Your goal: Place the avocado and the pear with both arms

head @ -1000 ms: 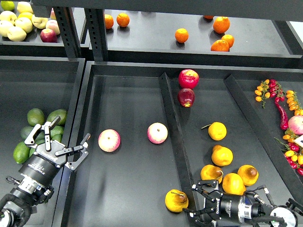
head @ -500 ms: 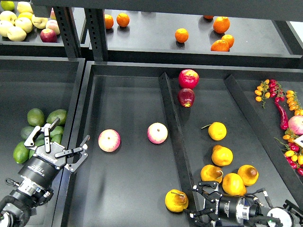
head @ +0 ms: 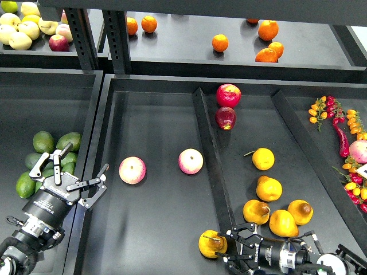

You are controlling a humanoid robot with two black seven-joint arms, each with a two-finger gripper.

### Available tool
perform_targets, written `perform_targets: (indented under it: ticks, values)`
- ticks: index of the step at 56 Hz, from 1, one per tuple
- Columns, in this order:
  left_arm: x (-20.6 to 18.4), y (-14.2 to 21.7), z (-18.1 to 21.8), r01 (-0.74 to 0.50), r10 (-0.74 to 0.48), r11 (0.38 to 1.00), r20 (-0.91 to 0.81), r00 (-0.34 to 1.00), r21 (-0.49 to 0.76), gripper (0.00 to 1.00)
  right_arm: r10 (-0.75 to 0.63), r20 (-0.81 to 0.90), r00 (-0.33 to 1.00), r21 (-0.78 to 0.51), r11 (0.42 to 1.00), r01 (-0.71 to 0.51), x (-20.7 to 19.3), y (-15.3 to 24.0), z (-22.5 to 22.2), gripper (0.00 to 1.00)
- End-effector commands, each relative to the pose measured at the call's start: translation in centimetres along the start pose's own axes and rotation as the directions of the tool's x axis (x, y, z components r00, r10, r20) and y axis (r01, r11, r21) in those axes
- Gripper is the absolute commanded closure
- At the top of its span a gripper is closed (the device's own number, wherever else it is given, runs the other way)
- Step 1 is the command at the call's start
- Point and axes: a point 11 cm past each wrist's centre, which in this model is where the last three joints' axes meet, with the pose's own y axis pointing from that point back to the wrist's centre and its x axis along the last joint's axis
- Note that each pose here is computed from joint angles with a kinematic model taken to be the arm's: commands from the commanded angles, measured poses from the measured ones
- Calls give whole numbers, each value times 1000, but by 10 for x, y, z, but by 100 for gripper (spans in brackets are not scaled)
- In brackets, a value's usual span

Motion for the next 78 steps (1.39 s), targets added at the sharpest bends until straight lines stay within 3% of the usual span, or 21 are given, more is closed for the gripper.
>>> perform_targets:
  ticks: [1,16,32,34,37,47,59,78]
  values:
    - [0,1,0,-2,2,1000,-1,1000,0,0,0,0,1000,-3,1000,0,0,0,1,60]
    - [0,0,0,-1,1,1000,0,1000,0,0,-3,6,1000,2,1000,3,0,0,0,64]
    - [0,0,0,-1,1,1000,0,1000,0,0,-5,5,1000,2,1000,5,-1,0,0,37]
    - [0,1,0,-2,2,1000,-1,1000,0,0,-8,4,1000,2,1000,8,-2,-1,0,27]
    - [0,1,0,-2,2,1000,-1,1000,0,0,-7,3,1000,1,1000,7,-1,0,0,22]
    - [0,0,0,-1,1,1000,0,1000,0,0,-5,3,1000,0,1000,5,-1,-1,0,23]
    - [0,0,0,-1,1,1000,0,1000,0,0,-22,15,1000,6,1000,22,-8,-11,1,31]
    - [0,1,0,-2,2,1000,0,1000,-1,0,-9,26,1000,5,1000,9,-3,-10,3,53]
